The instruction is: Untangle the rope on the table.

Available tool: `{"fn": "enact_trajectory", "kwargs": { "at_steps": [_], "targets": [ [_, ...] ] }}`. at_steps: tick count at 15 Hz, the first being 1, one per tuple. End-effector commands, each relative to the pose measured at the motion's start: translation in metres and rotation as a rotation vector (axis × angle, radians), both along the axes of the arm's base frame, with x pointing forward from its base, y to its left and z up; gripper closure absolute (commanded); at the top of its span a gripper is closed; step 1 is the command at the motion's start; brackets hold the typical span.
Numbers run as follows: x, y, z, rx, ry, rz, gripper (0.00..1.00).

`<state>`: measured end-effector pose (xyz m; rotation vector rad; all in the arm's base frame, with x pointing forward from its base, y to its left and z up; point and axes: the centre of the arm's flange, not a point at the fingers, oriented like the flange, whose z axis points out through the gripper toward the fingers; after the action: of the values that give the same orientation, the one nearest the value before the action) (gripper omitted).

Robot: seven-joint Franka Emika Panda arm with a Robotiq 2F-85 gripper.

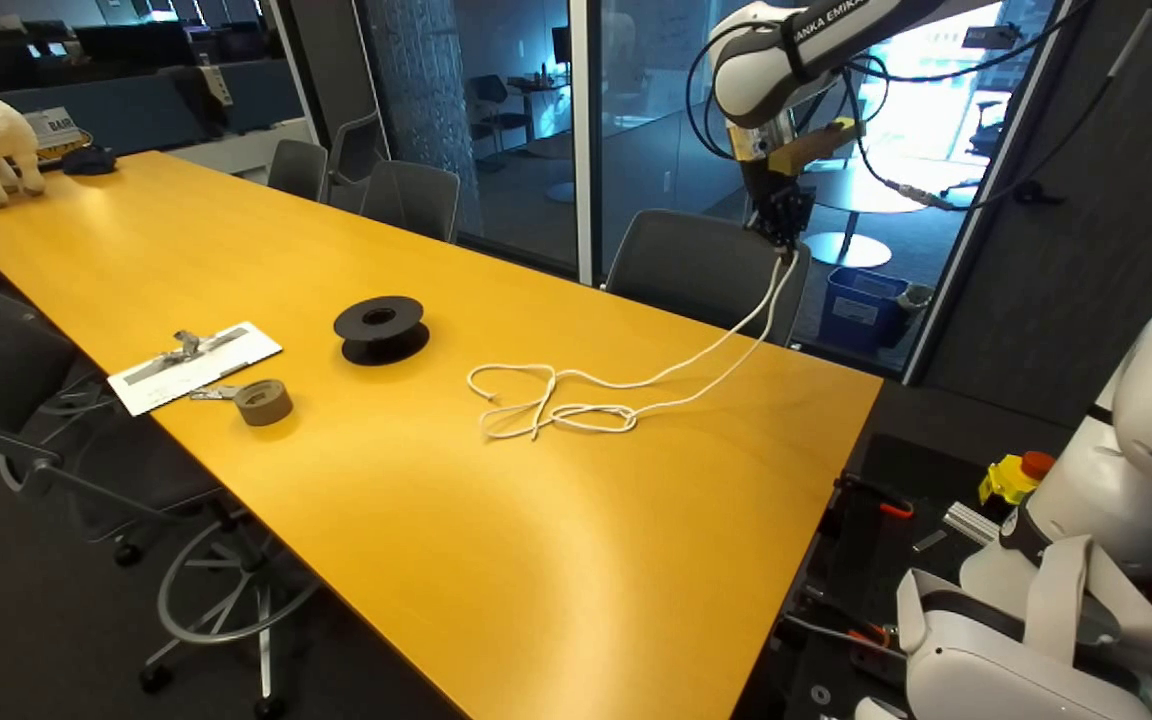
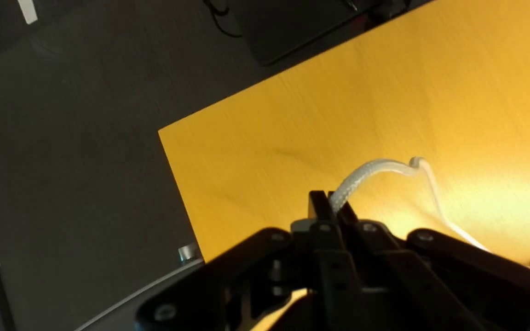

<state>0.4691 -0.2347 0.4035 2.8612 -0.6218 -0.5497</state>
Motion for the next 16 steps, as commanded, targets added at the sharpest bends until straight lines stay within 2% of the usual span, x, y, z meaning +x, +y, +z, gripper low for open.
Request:
{"fn": "enact_trajectory", "kwargs": {
  "at_steps": [1,9,16],
  "targets": [
    [-0.032,-0.013,-0.027,0.095,0.043,0.092,0.98],
    [-0.056,-0.068,-0.105,0.221,0.206,0.119,0.99],
    [-0.078,-0.120,-0.137,0.271,0.276,0.063,0.99]
  ]
}}
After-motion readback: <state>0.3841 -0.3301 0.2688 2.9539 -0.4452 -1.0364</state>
